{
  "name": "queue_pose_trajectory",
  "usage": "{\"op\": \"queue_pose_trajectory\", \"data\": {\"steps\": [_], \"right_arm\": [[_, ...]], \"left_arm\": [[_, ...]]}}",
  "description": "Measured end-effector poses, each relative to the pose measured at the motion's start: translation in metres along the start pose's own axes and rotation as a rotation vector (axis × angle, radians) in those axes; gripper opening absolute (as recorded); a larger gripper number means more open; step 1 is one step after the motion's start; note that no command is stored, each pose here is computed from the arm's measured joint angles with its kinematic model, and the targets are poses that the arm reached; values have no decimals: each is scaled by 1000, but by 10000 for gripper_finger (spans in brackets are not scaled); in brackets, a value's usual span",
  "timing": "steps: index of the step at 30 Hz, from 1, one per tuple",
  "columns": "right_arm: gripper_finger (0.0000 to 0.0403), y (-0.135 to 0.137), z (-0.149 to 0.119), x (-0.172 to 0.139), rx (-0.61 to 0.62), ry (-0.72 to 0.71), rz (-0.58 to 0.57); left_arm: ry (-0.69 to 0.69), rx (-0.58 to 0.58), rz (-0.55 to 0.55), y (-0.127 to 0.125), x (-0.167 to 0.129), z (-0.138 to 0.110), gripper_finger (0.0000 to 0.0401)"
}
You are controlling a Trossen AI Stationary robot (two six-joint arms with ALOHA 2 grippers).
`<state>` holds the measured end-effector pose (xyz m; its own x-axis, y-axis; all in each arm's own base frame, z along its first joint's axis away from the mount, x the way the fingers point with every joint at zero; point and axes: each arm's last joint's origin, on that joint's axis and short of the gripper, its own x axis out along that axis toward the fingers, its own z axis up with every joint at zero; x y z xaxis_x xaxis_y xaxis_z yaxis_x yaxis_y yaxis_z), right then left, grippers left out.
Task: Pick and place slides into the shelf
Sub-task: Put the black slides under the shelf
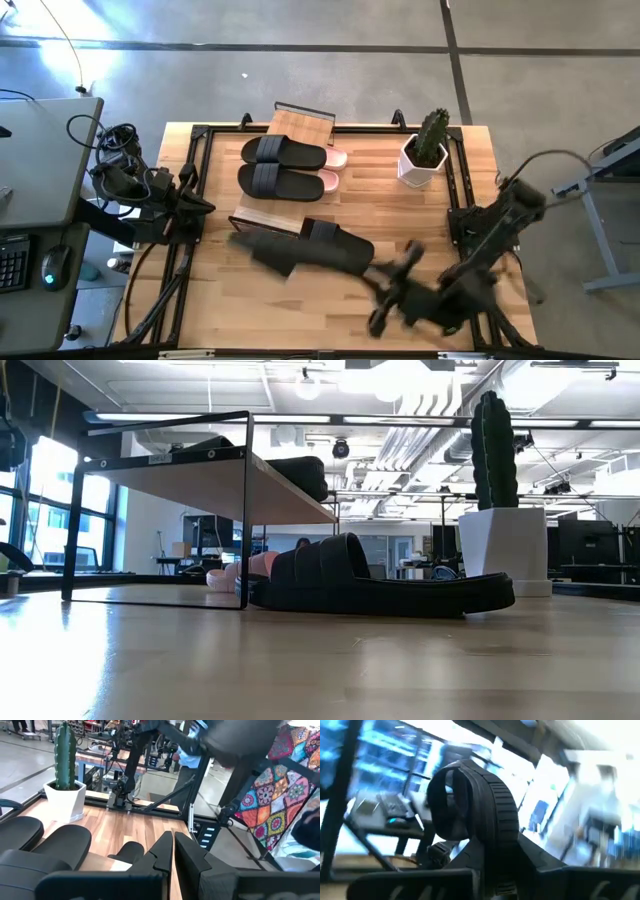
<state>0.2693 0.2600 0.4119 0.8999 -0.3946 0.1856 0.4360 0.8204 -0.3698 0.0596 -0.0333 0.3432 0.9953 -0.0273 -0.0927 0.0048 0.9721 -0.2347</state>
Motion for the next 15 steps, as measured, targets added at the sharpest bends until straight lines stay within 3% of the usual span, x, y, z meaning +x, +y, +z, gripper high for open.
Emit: {"op": "queue_pose_trajectory", "data": {"steps": [3, 10, 15], "right_arm": [[35, -39, 19, -15, 200, 80, -64], [35, -103, 46, -62, 525, 189, -101], [35, -126, 58, -94, 736, 192, -7]], "left_arm": [[1, 1, 0, 0, 0, 0, 7], [1, 2, 0, 0, 0, 0, 7], [4, 12, 1, 0, 0, 0, 8]]}}
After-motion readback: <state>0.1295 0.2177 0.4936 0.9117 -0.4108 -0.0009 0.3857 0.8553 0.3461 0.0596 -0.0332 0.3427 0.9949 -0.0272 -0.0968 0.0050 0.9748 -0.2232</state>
